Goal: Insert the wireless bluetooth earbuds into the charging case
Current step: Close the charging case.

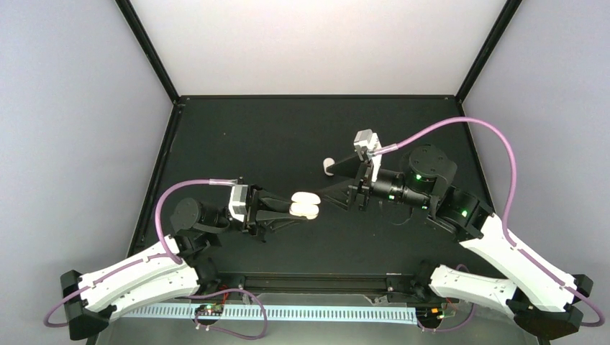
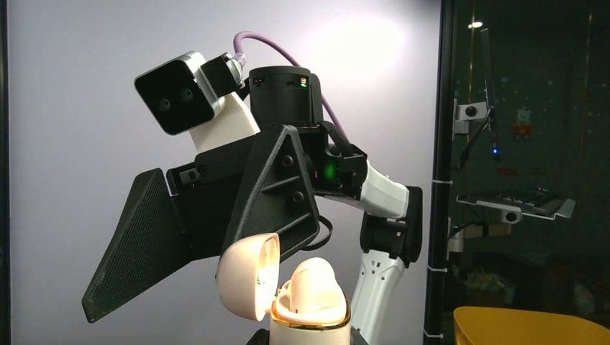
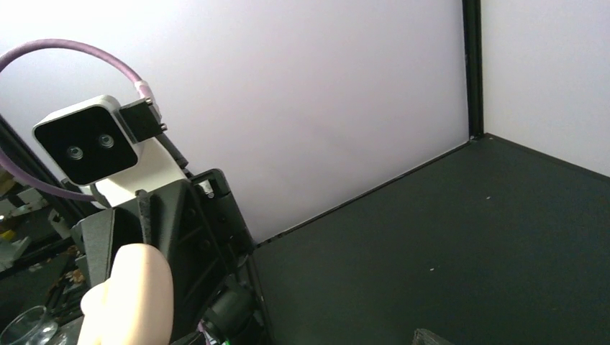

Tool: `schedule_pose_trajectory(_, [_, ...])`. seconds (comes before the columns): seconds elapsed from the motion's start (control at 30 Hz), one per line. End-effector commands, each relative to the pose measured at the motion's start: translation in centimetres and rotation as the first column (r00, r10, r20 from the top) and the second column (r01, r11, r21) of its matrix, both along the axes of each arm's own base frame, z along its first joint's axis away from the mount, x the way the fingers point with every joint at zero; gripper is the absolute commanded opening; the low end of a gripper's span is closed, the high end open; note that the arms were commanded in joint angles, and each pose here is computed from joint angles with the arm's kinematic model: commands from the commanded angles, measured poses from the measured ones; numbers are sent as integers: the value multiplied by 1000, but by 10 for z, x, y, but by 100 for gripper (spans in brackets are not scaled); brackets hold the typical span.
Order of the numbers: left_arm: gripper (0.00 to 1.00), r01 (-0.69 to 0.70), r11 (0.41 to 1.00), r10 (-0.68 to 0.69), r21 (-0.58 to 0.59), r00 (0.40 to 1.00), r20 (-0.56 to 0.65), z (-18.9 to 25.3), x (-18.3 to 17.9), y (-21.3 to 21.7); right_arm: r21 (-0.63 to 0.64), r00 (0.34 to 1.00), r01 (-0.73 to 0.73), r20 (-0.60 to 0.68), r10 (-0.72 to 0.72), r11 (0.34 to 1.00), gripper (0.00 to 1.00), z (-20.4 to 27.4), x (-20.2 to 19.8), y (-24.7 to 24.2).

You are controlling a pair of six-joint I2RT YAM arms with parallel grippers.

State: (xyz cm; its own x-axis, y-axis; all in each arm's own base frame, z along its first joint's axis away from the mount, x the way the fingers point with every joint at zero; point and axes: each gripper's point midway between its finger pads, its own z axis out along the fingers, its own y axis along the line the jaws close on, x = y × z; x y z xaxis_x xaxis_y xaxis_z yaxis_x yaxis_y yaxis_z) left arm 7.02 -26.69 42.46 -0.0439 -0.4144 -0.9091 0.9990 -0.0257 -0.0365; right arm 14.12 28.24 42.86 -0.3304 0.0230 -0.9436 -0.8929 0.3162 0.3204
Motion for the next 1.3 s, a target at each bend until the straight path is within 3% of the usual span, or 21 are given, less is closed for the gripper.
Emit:
schedule_pose_trajectory(0.0, [2,27,999,-25,-46,999,31,20,-8,5,45,997,-71,10,71,996,74,18,-13,3])
schedule_pose_trajectory(0.6, [1,26,999,-25,-31,1000,10,15,-3,-1,61,997,-80,19,79,995,75,23,-18,-1])
schedule_pose_trajectory(0.67, [1,5,1000,-5,-27,1000,-2,13,1,-1,55,1000,-13,22,12,998,74,22,-9,-8])
schedule_pose_trajectory(0.77, [1,-138,990,136,-12,988,-78,4,27,2,51,962,273,12,-274,961,75,14,27,-40])
schedule_pose_trajectory(0.87, [2,-363,931,365,50,910,-196,-18,73,11,4,834,551,8,-551,834,77,-9,59,-86])
schedule_pose_trajectory(0.93, [2,-454,879,477,149,846,-239,-38,99,12,-44,788,615,15,-615,787,78,-30,66,-98])
schedule_pose_trajectory(1.1, [2,-516,740,662,432,672,-332,-102,177,9,-136,785,614,-7,-620,778,79,-89,66,-99])
schedule_pose_trajectory(1.27, [1,-471,750,661,465,558,-501,-150,238,19,-185,796,591,-28,-605,785,79,-130,63,-96])
